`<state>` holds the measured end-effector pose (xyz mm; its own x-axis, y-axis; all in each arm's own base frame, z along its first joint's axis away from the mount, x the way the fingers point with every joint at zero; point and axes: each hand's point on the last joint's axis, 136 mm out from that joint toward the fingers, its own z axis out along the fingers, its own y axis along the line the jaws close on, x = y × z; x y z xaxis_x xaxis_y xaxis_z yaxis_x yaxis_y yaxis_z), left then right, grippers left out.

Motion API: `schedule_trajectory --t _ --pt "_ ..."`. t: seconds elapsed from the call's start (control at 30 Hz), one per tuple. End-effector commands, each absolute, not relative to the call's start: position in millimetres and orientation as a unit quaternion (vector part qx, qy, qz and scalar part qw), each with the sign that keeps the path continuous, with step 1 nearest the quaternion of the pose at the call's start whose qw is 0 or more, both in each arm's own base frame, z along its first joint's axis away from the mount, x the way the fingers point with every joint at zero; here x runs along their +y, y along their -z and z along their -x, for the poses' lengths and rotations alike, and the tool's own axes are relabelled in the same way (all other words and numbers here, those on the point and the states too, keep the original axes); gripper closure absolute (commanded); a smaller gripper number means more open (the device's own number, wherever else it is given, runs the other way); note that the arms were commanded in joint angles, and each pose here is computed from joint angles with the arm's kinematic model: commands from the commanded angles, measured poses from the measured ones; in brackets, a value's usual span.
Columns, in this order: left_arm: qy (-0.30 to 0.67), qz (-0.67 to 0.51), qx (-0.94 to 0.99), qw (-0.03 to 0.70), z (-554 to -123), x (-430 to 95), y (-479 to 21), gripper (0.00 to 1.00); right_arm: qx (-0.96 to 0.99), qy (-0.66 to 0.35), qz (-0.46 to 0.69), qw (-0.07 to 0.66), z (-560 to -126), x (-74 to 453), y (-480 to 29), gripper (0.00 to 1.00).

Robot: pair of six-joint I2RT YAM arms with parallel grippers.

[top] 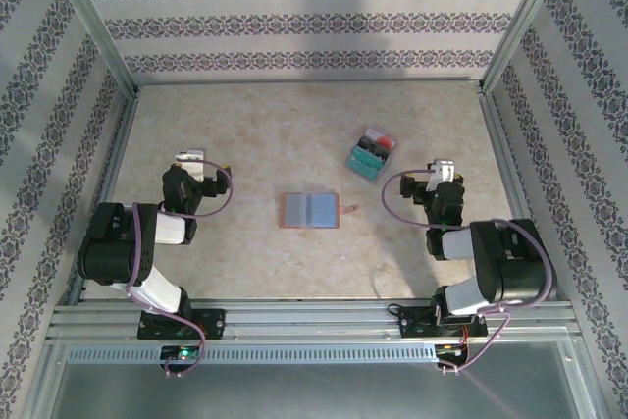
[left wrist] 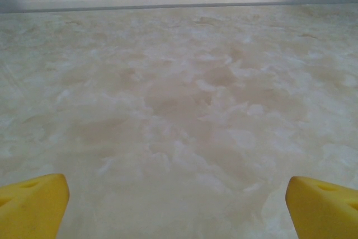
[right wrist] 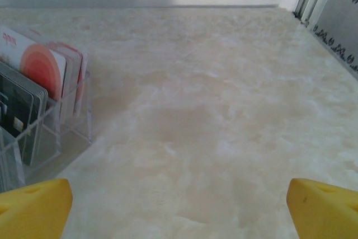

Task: Take the credit cards out of the card holder

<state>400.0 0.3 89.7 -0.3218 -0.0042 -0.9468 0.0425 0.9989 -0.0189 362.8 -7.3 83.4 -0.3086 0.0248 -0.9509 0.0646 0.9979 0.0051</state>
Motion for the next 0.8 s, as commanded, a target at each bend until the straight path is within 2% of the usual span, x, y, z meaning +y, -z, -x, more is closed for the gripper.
schedule_trajectory --t 0.0,0.13,0.3,0.37,0.43,0.77 --pt "0.020 -0.002 0.815 0.579 -400.4 4.5 -88.5 0.01 0.768 0.002 -0.036 0.639 -378.6 -6.8 -112.0 0.02" --pt "0.021 -0.001 0.815 0.579 -400.4 4.6 -88.5 0.01 0.787 0.022 -0.073 0.613 -387.7 -21.4 -107.1 0.02" --pt "0.021 -0.002 0.815 0.578 -400.3 4.5 -88.2 0.01 0.800 0.001 -0.044 0.598 -391.0 -9.4 -101.8 0.02" --pt "0.021 -0.002 0.815 0.579 -400.4 4.5 -88.5 0.01 0.800 -0.051 0.022 0.598 -398.1 15.8 -108.2 0.02" --pt "0.021 -0.002 0.815 0.579 -400.3 4.5 -88.4 0.01 0.797 -0.070 0.041 0.599 -395.3 22.3 -109.2 0.02" --pt "0.020 -0.002 0.815 0.578 -400.3 4.5 -88.2 0.01 0.795 -0.067 0.040 0.601 -395.0 21.0 -109.5 0.02"
